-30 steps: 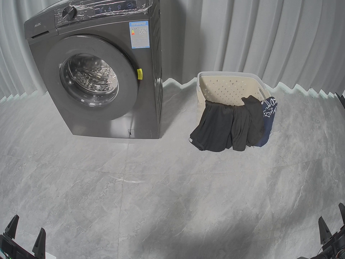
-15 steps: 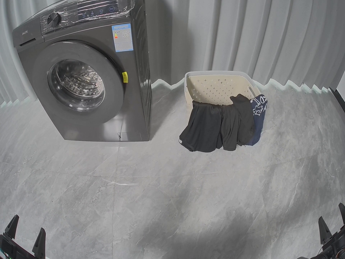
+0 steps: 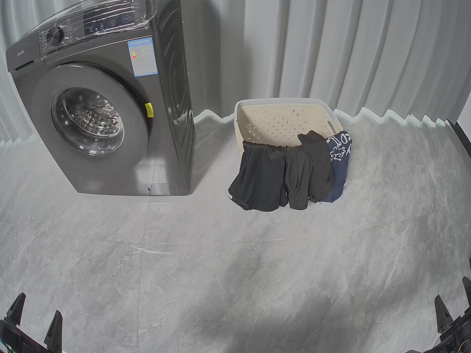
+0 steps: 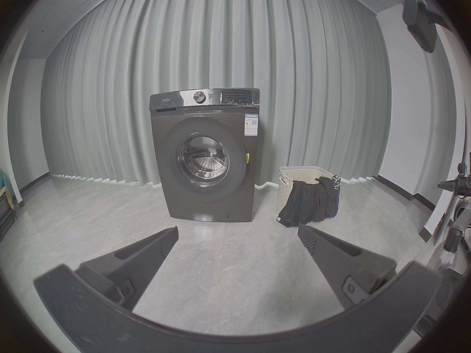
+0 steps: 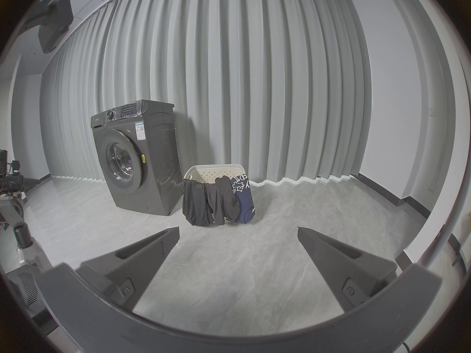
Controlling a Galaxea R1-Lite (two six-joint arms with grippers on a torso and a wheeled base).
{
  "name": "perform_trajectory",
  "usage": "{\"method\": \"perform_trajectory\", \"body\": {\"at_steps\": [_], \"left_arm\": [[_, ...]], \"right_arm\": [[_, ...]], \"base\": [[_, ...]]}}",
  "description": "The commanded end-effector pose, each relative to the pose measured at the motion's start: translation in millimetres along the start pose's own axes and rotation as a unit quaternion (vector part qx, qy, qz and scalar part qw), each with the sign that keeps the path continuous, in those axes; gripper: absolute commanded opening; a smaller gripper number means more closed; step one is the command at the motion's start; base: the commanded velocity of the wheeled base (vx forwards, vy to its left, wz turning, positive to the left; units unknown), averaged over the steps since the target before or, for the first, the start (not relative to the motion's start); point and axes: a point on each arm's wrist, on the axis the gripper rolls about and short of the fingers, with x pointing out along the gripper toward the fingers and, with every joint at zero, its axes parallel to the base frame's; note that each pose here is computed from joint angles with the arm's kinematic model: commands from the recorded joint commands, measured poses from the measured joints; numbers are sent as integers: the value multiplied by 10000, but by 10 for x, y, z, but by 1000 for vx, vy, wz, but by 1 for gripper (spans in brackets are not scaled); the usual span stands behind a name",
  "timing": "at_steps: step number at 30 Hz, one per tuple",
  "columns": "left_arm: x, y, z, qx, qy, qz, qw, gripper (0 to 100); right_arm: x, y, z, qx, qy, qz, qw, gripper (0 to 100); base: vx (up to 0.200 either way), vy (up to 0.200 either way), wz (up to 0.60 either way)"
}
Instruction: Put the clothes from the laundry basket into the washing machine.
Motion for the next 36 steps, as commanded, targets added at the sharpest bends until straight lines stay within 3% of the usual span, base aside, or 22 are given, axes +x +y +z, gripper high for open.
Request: {"method": "perform_trajectory", "body": {"at_steps": [1,19,25,36], "left_arm": [[0,1,-53,-3,5,-2,10000,100],[0,2,-54,-26,12,6,10000,100],[0,2,-54,-34,12,6,10000,100],[0,2,-48,-34,5,6,10000,100]], "right_arm": [[1,0,-52,-2,7,1,10000,100],[1,1,-52,-2,7,9,10000,100],[1,1,-52,-2,7,9,10000,100],[1,0,-52,-2,7,1,10000,100]], "base": [[0,0,0],[189,0,0],[0,0,0],[0,-200,0]]}}
